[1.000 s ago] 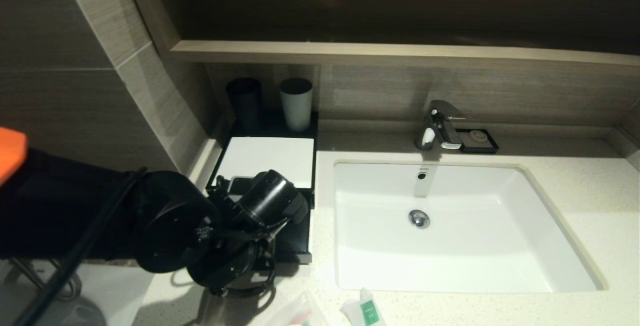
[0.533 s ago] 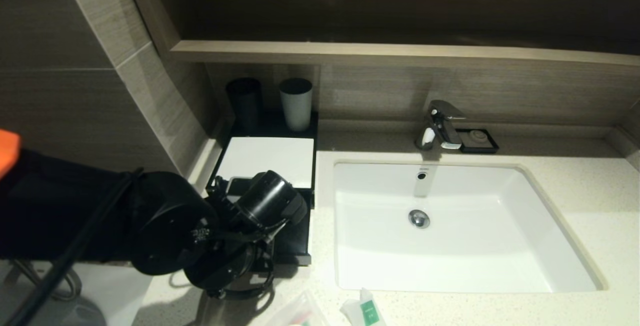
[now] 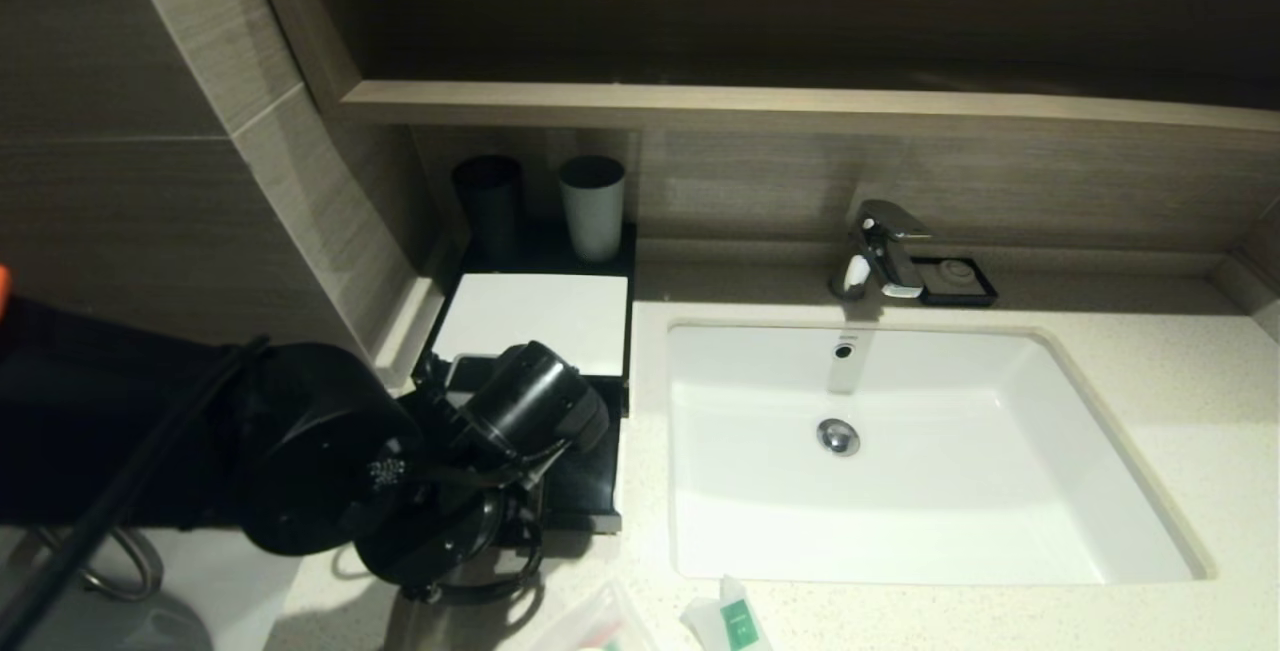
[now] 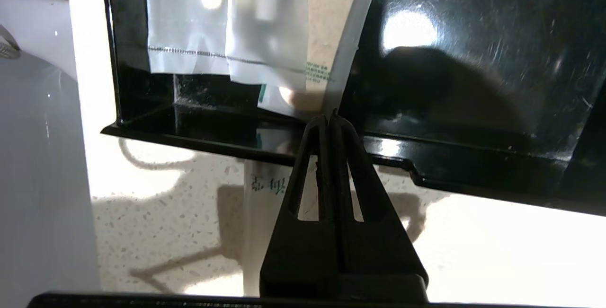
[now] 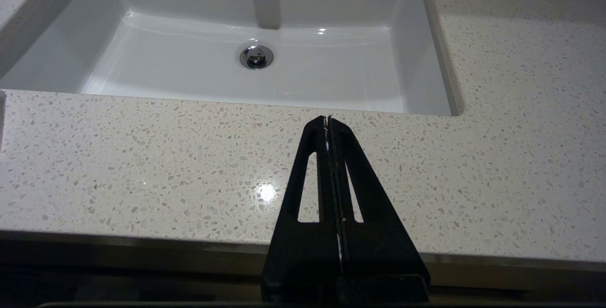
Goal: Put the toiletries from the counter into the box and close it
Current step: Open the drawer
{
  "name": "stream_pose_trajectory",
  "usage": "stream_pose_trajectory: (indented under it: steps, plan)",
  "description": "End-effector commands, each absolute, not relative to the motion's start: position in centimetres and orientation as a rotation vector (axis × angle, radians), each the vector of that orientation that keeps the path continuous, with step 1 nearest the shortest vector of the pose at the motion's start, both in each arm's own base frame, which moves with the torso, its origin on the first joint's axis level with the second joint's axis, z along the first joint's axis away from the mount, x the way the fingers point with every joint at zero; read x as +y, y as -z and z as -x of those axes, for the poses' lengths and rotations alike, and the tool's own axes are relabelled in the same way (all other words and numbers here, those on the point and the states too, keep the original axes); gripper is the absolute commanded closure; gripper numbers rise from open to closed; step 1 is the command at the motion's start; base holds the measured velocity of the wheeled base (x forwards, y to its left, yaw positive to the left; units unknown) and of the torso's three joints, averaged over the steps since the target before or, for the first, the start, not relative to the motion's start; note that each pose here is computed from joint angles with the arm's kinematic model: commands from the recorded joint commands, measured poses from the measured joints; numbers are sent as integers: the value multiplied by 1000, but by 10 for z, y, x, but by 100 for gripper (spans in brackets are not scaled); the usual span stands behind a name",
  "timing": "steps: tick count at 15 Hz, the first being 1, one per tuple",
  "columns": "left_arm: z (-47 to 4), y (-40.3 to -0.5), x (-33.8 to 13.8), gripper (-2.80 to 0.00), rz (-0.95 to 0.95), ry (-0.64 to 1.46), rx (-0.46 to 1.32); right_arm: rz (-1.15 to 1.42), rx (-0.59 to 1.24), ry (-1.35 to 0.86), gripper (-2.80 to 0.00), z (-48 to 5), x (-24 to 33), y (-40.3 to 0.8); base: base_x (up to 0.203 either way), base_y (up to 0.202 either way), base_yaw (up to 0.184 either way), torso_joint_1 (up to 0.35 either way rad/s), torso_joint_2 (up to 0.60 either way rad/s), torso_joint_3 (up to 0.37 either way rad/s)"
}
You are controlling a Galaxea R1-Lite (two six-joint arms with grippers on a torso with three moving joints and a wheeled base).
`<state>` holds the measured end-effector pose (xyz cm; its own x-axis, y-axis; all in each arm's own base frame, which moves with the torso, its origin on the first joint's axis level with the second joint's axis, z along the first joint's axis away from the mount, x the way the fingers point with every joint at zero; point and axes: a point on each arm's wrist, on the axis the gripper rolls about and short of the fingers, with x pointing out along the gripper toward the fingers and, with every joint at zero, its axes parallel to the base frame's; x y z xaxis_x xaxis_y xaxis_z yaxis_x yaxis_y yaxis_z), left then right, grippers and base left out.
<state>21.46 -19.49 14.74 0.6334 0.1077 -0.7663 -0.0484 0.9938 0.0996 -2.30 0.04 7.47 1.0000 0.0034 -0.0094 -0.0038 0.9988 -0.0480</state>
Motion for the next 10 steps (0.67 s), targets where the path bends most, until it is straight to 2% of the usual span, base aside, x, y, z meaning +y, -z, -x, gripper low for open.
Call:
stream_pose_trajectory:
  steps: [1, 6, 10]
  plan:
    - [-212, -150, -194, 0, -70, -88, 876, 49, 9, -3, 0, 23, 0, -75, 0, 0, 0, 0, 0, 0]
    - [-208, -157, -192, 0, -58, -81, 861, 49, 9, -3, 0, 23, 0, -75, 0, 0, 0, 0, 0, 0]
    - [-198, -182, -181, 0, -21, -68, 818, 49, 9, -3, 0, 23, 0, -75, 0, 0, 0, 0, 0, 0]
